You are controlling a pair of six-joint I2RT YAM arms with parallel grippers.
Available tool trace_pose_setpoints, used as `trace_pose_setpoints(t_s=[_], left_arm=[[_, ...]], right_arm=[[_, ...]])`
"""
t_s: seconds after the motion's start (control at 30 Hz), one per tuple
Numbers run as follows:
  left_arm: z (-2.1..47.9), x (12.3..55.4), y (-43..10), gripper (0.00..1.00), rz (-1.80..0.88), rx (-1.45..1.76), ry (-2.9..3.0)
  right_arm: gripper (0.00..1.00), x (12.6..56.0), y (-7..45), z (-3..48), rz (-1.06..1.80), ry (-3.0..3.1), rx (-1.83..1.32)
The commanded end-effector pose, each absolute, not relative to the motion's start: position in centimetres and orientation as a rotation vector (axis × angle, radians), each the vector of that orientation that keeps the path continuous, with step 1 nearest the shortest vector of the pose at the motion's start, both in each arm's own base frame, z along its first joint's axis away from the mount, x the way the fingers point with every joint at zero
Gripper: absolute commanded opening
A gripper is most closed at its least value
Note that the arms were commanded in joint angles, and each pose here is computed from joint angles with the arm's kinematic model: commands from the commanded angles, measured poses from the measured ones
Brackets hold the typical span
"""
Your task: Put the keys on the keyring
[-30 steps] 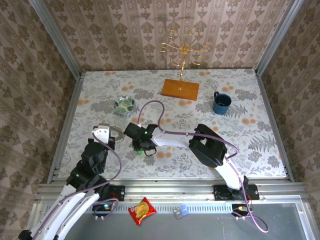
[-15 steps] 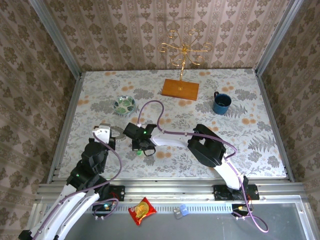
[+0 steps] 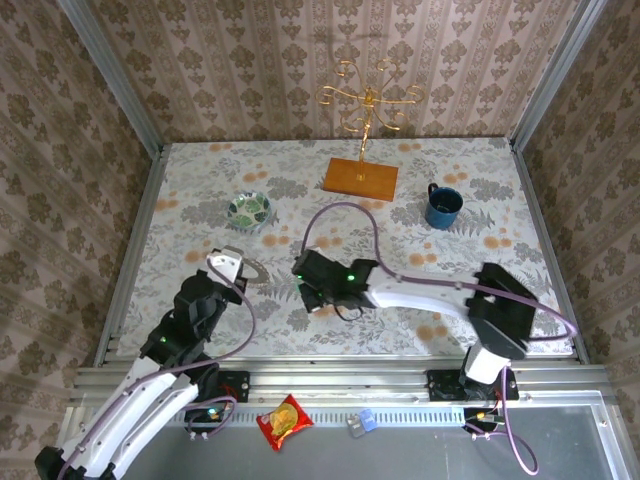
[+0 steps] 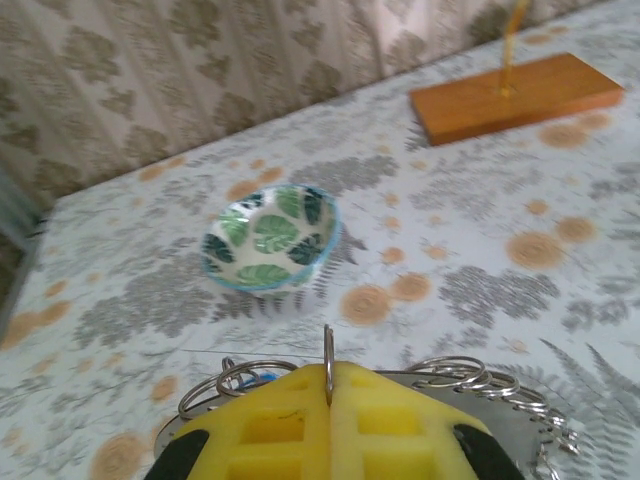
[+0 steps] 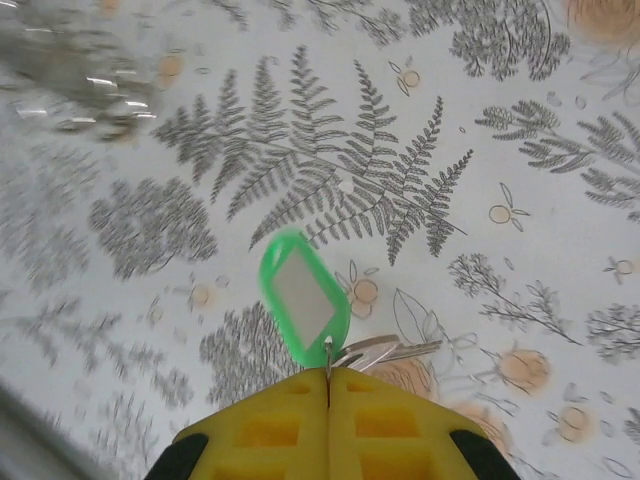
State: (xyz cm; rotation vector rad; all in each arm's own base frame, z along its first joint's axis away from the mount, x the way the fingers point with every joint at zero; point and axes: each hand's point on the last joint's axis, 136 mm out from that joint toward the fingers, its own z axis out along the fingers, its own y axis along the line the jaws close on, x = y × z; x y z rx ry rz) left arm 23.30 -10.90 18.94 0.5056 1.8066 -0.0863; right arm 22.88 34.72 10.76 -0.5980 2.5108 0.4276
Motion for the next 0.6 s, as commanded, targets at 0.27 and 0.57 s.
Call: trace_pose_setpoints(t_s=[0.27, 0.57], left_arm=[[20.7, 20.6, -19.4, 0.0, -0.506, 0.888, 1.701], [20.2, 18.0, -23.7, 0.0, -0.736, 1.088, 1.676]], right_arm=[[0.0, 22.6, 30.1, 15.8, 0.799, 2.195, -0.951], [0.0, 19.7, 29.5, 18.0, 0.869, 2.009, -1.171]])
